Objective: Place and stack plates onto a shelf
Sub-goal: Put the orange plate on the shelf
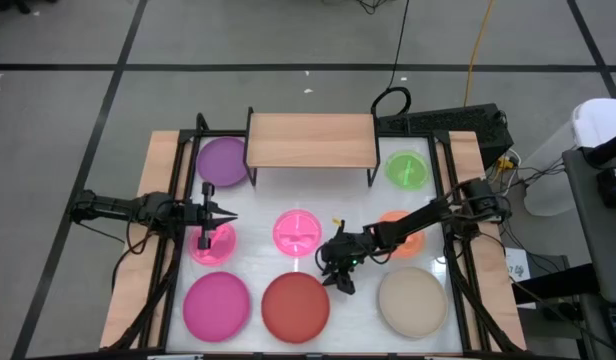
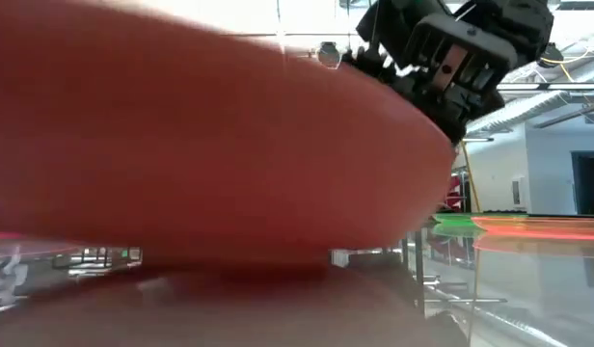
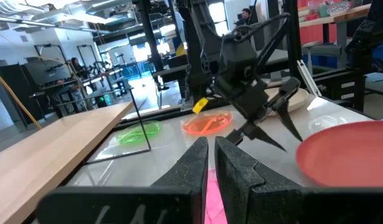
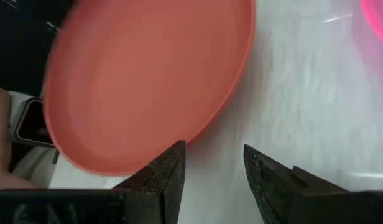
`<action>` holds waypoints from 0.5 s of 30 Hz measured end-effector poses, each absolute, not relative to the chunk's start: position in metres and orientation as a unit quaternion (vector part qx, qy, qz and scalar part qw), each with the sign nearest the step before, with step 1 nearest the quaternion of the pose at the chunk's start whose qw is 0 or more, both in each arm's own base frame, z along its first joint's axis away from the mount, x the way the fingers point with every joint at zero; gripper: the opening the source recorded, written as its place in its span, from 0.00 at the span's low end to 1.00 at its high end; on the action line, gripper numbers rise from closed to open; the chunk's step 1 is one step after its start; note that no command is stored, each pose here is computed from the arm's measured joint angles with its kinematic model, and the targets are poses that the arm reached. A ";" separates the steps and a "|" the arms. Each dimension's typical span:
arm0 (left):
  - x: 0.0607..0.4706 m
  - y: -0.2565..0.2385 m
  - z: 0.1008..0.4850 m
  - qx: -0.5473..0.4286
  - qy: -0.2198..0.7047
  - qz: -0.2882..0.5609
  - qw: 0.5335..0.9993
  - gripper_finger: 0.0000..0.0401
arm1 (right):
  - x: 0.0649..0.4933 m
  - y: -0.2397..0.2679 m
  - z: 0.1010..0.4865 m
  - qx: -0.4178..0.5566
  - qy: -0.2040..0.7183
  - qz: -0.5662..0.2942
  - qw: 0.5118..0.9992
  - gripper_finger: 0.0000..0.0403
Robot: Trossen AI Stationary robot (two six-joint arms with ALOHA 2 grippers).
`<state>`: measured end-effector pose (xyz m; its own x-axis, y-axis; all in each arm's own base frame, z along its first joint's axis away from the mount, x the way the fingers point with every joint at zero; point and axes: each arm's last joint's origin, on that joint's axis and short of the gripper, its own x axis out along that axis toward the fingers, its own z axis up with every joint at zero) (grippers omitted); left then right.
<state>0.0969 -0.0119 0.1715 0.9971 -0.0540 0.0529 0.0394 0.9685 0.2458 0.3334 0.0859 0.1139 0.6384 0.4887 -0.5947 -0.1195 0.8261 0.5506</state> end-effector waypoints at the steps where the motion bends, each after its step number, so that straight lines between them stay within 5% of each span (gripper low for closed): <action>1: 0.097 -0.012 0.171 0.123 -0.030 -0.024 0.992 0.09 | 0.334 0.086 0.112 0.239 0.391 0.174 0.872 0.36; 15: 0.097 -0.012 0.172 0.123 -0.030 -0.023 0.992 0.09 | 0.335 0.075 0.139 0.262 0.349 0.169 0.884 0.36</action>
